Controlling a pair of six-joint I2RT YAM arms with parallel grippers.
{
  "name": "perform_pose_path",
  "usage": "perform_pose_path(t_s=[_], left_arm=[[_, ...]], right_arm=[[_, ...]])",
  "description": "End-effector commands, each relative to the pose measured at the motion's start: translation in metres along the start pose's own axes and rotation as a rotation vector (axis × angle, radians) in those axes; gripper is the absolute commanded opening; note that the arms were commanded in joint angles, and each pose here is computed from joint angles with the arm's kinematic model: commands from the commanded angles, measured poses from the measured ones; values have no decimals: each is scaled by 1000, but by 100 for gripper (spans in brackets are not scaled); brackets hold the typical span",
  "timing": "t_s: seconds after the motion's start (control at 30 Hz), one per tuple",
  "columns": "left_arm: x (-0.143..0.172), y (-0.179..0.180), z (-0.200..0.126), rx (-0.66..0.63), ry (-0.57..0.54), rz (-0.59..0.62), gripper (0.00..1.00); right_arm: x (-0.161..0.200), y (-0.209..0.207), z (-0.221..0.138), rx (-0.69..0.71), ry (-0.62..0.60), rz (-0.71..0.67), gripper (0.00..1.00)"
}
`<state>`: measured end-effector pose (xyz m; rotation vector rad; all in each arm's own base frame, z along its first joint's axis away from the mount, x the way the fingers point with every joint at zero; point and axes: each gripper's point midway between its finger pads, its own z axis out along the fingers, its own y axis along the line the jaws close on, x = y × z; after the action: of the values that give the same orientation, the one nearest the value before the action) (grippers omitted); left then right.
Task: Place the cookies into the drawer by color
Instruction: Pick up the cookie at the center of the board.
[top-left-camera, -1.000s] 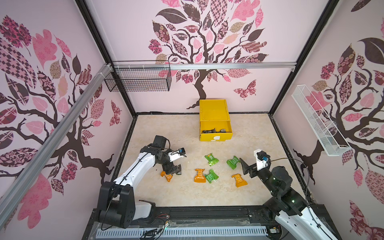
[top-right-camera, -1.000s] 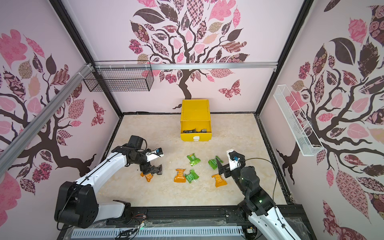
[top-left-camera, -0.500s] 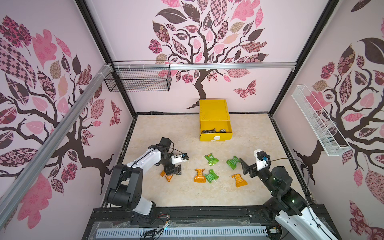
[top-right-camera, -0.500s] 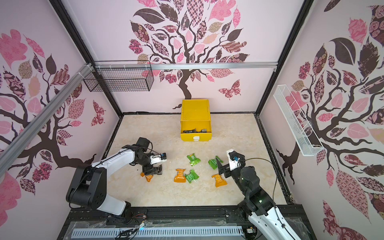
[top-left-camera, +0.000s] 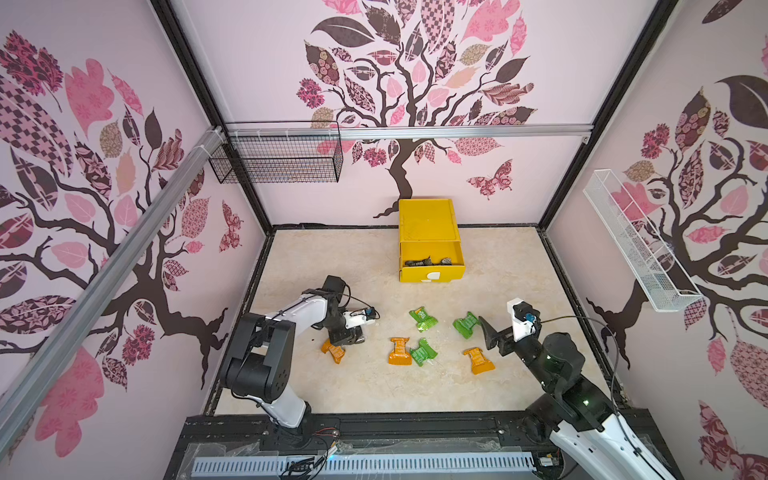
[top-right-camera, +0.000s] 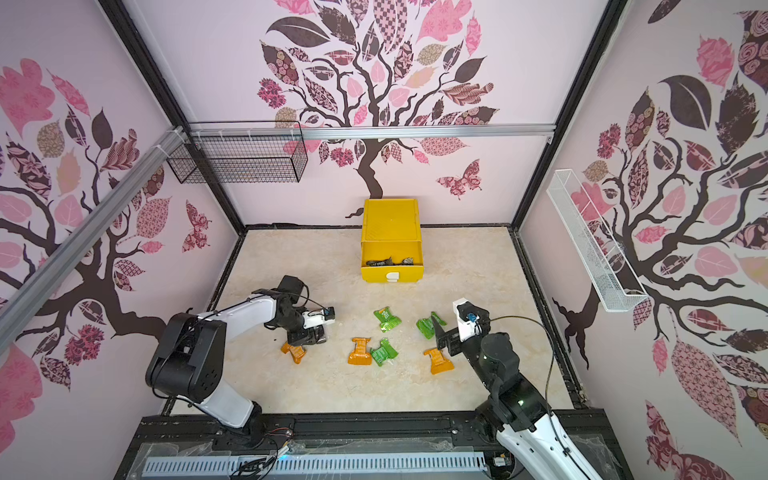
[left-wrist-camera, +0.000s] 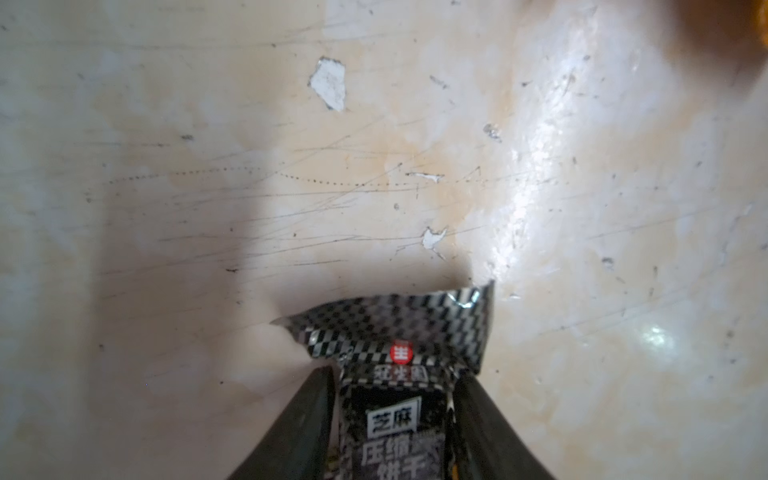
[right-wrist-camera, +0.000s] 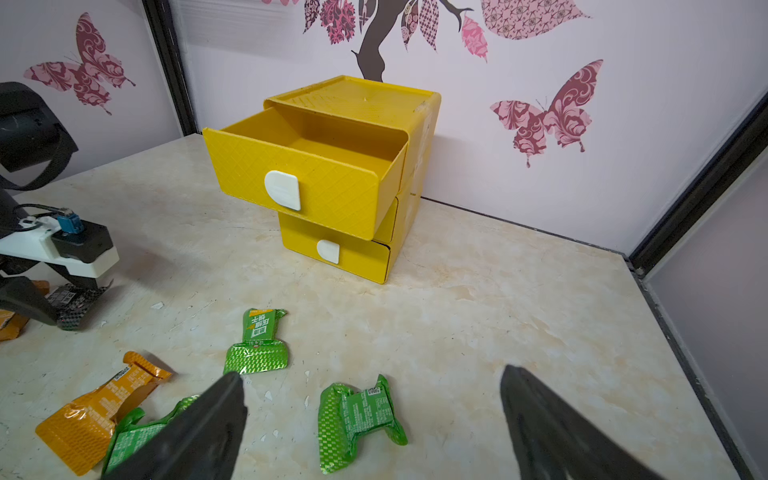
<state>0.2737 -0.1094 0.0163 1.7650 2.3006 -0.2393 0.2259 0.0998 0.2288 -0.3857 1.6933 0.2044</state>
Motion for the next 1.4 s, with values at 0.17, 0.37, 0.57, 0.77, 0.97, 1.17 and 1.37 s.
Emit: perform_pose_path(t_s=[0.17, 0.37, 0.57, 0.77, 0.97, 1.17, 1.37], left_arm=[[-13, 10, 2, -10, -33, -15, 26], [-25, 19, -8, -38, -76, -25, 19], [-45, 26, -30, -72, -155, -43, 17], [-79, 37, -73, -136, -300, -66, 17], [-121, 44, -126, -197, -466, -73, 15], [-168, 49, -175, -228, -619, -67, 13], [-210, 62, -213, -239, -728, -91, 10]], right_arm=[[-9, 0, -2, -3, -36, 3, 99], [-9, -1, -2, -1, -36, 3, 99], [-8, -1, -2, -1, -35, 3, 99], [-10, -1, -3, -2, -41, 2, 99], [-10, -1, -3, 2, -43, -1, 99], [-11, -1, -4, 2, -46, -2, 99], [-11, -2, -4, 5, -49, -2, 99]])
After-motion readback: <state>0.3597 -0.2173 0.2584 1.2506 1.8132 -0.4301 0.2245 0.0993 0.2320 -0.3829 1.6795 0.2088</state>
